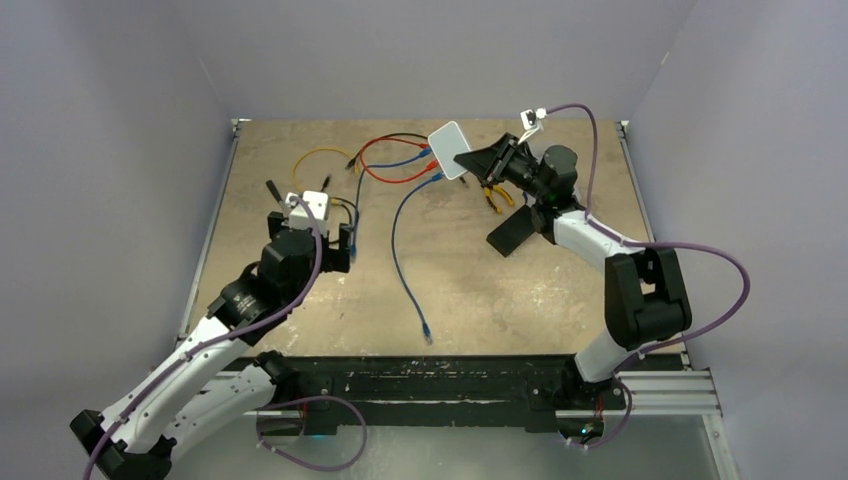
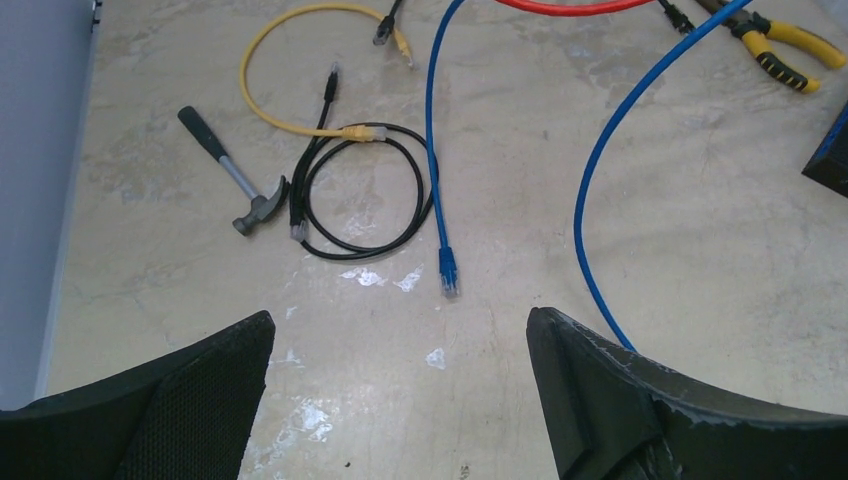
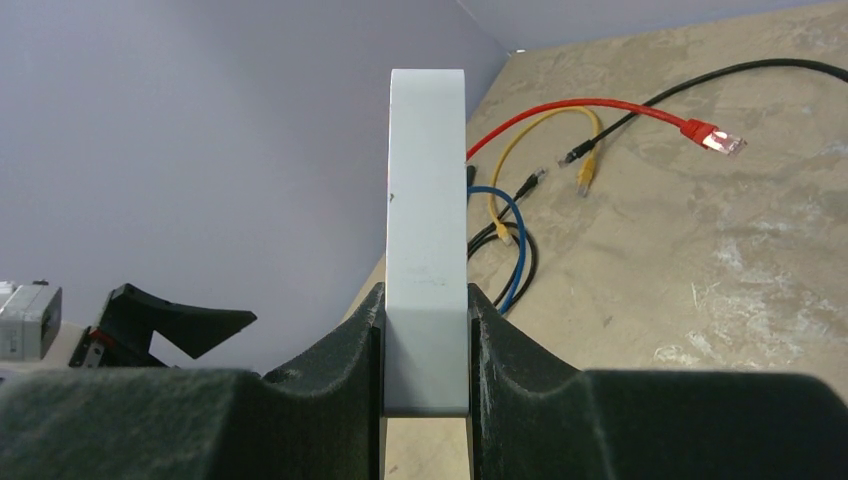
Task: Insert the plug into the switch port
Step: Move the switch port to the corner of the board.
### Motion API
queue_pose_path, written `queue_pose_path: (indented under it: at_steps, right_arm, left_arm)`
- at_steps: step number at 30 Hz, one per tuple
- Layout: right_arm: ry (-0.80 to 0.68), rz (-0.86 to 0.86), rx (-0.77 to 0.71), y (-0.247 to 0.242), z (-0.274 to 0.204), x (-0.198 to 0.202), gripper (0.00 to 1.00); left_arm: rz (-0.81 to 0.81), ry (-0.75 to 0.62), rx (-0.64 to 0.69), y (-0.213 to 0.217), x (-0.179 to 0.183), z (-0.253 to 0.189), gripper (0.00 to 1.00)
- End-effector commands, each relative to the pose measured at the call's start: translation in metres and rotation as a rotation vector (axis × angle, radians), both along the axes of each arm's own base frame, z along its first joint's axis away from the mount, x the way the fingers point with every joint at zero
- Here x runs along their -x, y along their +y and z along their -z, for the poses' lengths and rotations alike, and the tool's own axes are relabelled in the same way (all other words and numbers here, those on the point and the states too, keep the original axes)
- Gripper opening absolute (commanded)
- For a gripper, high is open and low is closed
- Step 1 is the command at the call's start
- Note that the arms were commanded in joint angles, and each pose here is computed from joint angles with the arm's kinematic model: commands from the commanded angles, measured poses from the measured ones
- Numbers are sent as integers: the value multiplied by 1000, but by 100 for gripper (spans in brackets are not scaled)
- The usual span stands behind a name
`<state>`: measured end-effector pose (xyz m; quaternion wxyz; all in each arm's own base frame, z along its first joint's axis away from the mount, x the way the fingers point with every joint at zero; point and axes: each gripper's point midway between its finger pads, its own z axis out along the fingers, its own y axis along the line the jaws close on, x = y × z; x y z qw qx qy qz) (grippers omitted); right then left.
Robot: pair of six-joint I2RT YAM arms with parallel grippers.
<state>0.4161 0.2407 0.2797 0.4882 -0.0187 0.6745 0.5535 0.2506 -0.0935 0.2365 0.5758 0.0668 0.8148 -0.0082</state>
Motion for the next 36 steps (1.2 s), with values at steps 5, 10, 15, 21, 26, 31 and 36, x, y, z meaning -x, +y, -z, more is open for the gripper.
queue_pose_path:
  at_steps: [5, 10, 15, 21, 26, 31, 36]
  right_arm:
    - [-117, 68, -36, -18, -53, 2, 0]
    - [-126, 111, -35, -35, -65, -1, 0]
    - [-174, 138, -73, -54, -103, -25, 0]
    - [-345, 361, -167, -119, -191, -54, 0]
    - [-415, 684, -252, -210, -211, -55, 0]
    - [-408, 979, -347, -308, -183, -44, 0]
    - [-330, 1149, -368, -369, -123, -29, 0]
  left_arm:
    - [5, -31, 41, 6, -6, -7, 95]
    - [-3, -42, 60, 11, -5, -9, 95]
    - [13, -42, 73, 9, -4, -9, 95]
    - [9, -44, 79, 11, -3, -9, 95]
    - [11, -57, 90, 12, -1, -11, 95]
    - [27, -52, 96, 9, -1, -10, 95]
    - [30, -54, 99, 9, -1, -11, 95]
